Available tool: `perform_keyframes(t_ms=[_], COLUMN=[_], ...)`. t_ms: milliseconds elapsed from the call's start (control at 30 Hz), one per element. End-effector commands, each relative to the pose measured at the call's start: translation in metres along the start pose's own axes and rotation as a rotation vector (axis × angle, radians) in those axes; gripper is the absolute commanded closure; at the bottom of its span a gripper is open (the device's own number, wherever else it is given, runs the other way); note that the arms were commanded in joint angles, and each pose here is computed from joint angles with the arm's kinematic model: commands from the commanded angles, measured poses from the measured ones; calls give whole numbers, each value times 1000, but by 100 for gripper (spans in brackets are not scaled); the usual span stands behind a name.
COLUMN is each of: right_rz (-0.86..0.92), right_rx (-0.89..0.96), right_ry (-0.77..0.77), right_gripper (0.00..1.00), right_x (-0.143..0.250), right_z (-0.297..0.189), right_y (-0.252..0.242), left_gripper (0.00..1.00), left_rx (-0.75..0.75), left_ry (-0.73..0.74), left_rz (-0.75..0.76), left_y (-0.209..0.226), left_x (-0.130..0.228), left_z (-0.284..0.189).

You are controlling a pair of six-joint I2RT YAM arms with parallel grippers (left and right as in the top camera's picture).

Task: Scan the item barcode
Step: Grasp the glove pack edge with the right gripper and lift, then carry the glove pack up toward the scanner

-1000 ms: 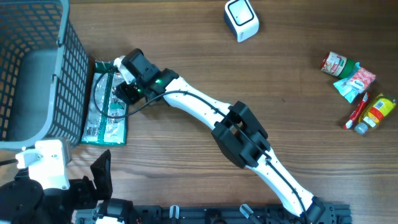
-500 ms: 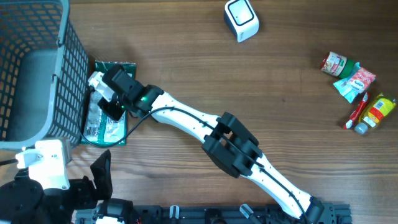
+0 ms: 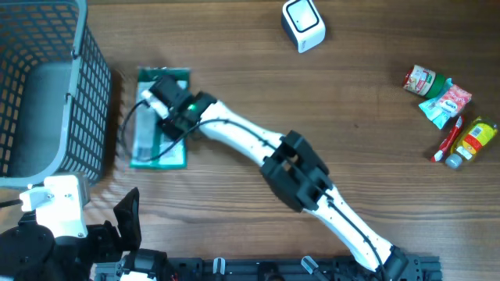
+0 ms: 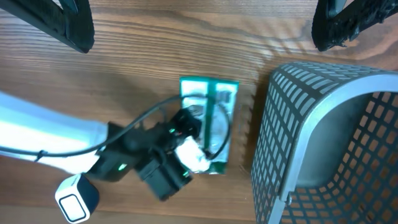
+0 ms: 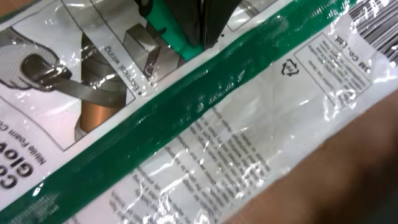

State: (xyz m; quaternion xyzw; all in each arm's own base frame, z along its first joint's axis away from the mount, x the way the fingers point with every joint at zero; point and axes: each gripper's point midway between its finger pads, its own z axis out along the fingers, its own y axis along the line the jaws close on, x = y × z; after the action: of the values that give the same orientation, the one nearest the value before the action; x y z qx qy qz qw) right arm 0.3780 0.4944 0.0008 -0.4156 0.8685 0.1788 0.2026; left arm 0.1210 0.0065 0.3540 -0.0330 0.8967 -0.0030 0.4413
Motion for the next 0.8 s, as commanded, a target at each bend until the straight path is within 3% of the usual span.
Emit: perform_keyframes(t_ms=[0, 200, 400, 467, 533, 600, 700, 767], right_rz=[160, 249, 238, 315, 379, 412, 488, 545], right_rx=[169, 123, 66, 66, 61, 53, 60, 74], right_ry=[276, 378, 168, 117, 104, 120, 190, 217], right_gripper=[96, 95, 96, 95, 65, 48, 32, 27], right_x=[93, 119, 39, 21, 15, 19, 39, 51], right_z=[20, 2, -77, -112, -133, -139, -136, -132], right_y=[-88, -109, -90, -84, -78, -75, -79, -86], left_gripper=[0, 0, 0, 0, 0, 0, 0, 0], left_rx=[3, 3, 3, 3, 3, 3, 3, 3], left_ry=[-3, -3, -3, -3, -3, -3, -3, -3], left_rz=[9, 9, 9, 9, 9, 9, 9, 9], left_y=[0, -1, -1, 0, -1, 0, -1, 0], left_x=[-1, -1, -1, -1, -1, -1, -1, -1], left_z=[0, 0, 0, 0, 0, 0, 0, 0])
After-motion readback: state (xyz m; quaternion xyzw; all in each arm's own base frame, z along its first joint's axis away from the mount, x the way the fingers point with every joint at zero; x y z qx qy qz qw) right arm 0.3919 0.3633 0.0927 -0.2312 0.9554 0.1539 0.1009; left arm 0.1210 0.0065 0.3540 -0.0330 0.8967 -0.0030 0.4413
